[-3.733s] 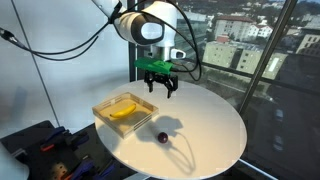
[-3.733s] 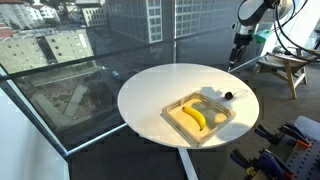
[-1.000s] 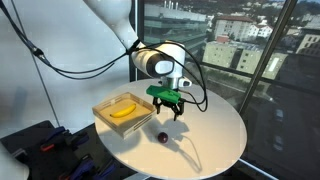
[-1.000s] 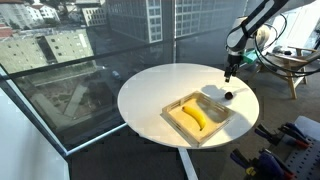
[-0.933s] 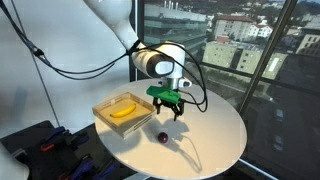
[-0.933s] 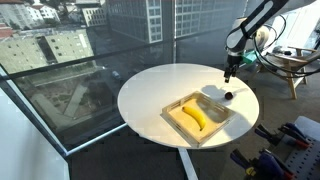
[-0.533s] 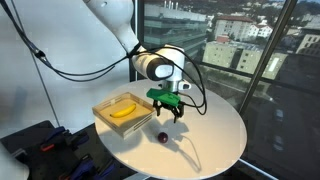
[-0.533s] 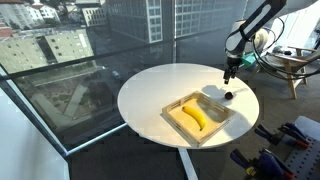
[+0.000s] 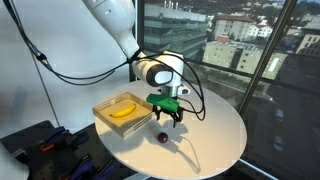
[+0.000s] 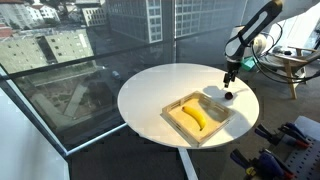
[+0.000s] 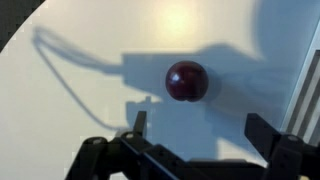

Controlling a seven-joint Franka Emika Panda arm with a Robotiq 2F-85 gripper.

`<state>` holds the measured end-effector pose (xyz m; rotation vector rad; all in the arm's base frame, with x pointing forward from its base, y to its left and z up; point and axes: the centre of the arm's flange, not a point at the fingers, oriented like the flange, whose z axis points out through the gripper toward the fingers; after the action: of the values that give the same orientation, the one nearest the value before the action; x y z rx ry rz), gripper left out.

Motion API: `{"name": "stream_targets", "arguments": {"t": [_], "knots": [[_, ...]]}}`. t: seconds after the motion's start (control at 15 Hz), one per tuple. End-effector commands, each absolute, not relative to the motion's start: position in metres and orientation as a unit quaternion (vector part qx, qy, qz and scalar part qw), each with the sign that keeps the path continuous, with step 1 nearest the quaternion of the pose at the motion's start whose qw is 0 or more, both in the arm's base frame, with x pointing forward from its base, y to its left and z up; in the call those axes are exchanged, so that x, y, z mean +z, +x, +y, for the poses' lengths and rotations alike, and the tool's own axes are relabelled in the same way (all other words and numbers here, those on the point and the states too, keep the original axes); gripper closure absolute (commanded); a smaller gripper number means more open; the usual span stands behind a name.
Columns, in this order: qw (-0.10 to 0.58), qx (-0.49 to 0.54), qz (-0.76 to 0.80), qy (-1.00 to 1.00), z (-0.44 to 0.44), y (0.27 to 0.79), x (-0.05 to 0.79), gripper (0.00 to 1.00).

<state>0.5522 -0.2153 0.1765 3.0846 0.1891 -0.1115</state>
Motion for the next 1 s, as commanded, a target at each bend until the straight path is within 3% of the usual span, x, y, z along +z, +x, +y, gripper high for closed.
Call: {"name": "stream_targets", "arguments": {"t": [0.0, 0.93], "knots": [[0.034, -0.036, 0.055, 0.997, -0.22, 0.553, 0.165, 0.0], [0.032, -0.046, 0.05, 0.997, -0.224, 0.546, 0.129, 0.0]]}}
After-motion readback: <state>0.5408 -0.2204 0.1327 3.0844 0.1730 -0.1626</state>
